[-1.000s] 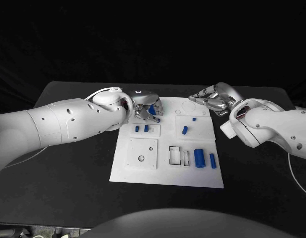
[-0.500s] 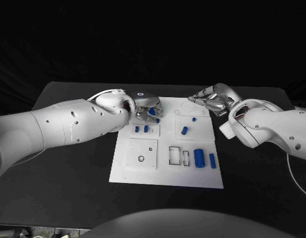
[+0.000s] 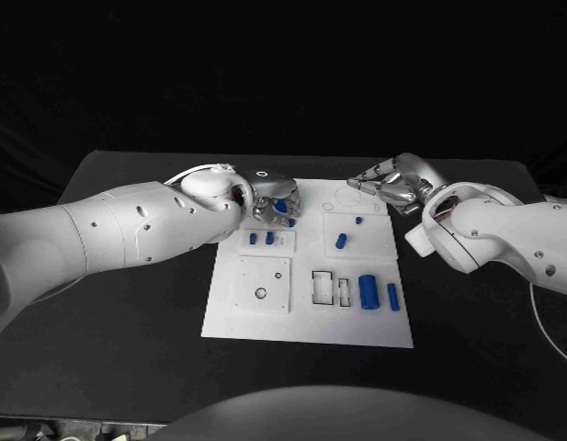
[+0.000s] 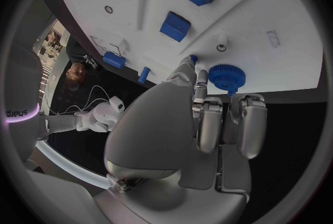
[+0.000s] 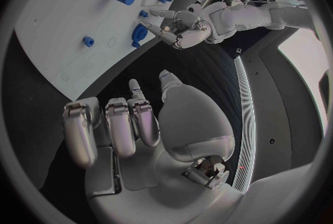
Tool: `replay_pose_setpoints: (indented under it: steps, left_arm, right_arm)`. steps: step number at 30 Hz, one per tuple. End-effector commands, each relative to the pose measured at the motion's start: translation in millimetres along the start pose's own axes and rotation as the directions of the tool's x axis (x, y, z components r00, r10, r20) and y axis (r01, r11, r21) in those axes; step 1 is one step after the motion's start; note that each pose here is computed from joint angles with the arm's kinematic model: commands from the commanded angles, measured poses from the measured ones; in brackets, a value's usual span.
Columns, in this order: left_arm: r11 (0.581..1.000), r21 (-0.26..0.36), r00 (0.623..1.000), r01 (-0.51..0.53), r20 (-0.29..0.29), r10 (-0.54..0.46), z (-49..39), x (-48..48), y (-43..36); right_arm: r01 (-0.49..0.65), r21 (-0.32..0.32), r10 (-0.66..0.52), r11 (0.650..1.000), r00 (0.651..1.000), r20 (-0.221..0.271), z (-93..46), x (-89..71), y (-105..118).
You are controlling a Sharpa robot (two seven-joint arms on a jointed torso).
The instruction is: Assemble the parts on the task board
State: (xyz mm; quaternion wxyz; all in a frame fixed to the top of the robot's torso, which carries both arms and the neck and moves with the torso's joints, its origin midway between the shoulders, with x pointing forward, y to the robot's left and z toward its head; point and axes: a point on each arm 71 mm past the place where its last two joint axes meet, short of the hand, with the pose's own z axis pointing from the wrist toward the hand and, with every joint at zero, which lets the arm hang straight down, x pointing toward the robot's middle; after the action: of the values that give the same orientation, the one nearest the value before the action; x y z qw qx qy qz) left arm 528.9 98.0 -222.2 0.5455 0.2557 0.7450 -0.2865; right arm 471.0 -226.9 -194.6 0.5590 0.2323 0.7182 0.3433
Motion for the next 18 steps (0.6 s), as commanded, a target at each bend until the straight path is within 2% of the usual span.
replay_pose_setpoints:
  steps: [1, 18]
  left_arm:
    - [1.0, -0.003, 1.0, -0.012, -0.027, 0.012, 2.1, 1.5, -1.4]
    - [1.0, 0.007, 0.999, -0.022, -0.05, 0.023, 6.6, 2.4, -5.1]
  right_arm:
    - [0.005, 0.001, -0.005, 1.0, 1.0, -0.015, -0.1, 1.6, 0.2]
    - [0.005, 0.002, -0.005, 1.0, 1.0, -0.021, 0.0, 2.8, 0.8]
